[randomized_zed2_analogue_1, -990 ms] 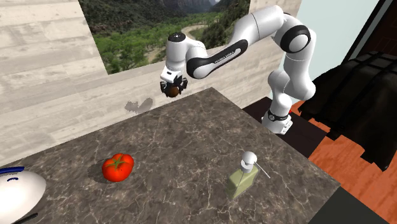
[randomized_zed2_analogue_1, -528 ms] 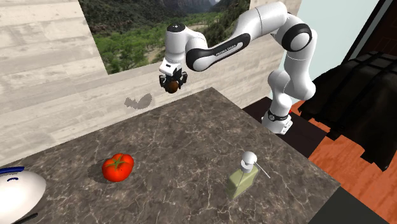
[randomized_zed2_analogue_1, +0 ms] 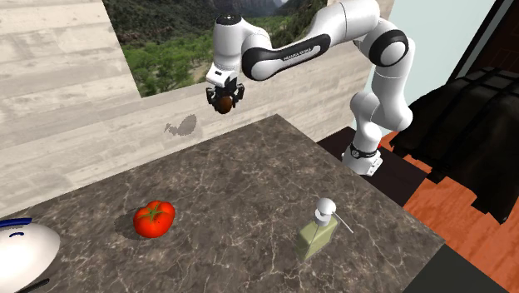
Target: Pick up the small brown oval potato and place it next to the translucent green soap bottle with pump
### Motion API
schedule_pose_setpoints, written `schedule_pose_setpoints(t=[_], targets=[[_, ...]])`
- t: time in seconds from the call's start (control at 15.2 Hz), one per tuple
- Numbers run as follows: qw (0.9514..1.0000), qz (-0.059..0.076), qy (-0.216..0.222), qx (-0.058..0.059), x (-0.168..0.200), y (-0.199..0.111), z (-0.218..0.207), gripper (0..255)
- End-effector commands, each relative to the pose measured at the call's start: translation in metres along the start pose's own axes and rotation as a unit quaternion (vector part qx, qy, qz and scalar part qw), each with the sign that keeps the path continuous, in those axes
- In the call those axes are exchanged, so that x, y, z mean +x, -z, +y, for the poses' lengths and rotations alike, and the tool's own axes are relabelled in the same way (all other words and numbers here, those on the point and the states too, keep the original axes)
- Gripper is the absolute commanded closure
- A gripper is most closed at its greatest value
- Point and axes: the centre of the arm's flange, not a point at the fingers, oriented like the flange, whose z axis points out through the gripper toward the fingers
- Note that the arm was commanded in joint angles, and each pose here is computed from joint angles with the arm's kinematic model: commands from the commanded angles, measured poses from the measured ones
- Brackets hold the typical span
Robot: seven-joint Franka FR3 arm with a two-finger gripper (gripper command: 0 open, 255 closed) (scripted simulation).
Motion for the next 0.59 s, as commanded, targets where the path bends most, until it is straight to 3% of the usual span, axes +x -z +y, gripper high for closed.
schedule_pose_setpoints(t=[0.0,0.53], targets=[[1.0,0.0,0.0,0.0,-0.003,0.01,0.001,255],[1.0,0.0,0.0,0.0,-0.015,0.051,0.003,255]])
